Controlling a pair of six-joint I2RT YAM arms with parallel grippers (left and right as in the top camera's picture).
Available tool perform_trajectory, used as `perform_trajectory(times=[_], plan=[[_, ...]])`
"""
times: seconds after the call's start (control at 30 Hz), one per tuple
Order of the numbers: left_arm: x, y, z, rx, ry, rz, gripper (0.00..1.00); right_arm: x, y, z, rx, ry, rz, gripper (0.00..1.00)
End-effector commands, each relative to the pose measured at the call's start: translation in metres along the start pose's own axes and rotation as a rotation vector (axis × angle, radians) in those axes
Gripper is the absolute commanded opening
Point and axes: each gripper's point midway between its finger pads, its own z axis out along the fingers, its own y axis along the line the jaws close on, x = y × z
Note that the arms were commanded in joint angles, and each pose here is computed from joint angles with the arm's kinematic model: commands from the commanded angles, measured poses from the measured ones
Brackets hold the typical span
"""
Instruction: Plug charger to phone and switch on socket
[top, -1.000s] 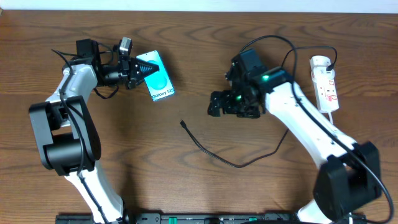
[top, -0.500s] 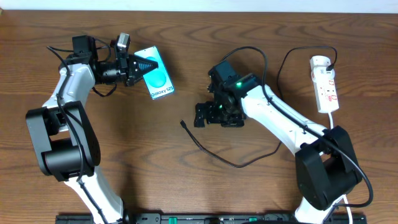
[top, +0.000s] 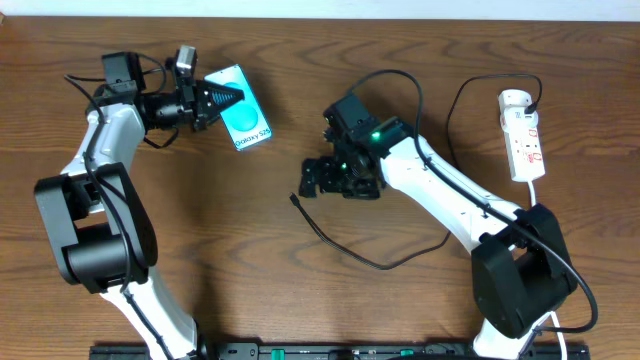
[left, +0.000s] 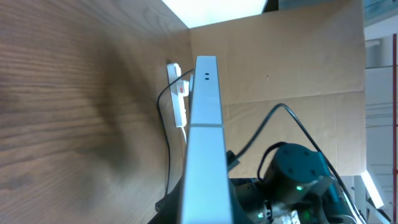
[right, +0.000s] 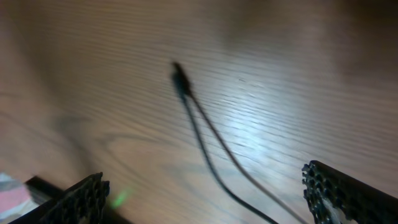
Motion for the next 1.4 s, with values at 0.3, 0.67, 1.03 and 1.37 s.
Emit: perform_trajectory(times=[0.3, 0.67, 1.03, 1.37], plan=[[-0.036, -0.053, -0.010, 0.060, -0.023, 0.070, 0.07, -0.021, 0.105, -0.068, -0.512, -0.033, -0.473, 0.99], [-0.047, -0.068, -0.011, 0.068, -0.034, 0.122, 0.07, -0.057, 0.037, -0.048, -0.010, -0.083, -0.310, 0.99], [-0.047, -0.069, -0.011, 0.068, -0.034, 0.124, 0.07, -0.058, -0.004, 0.017, 0.156, 0.081, -0.243, 0.97], [-0.048, -0.071, -0.012, 0.069, -0.036, 0.151, 0.07, -0.059, -0.018, 0.016, 0.335, 0.034, -0.243, 0.99]])
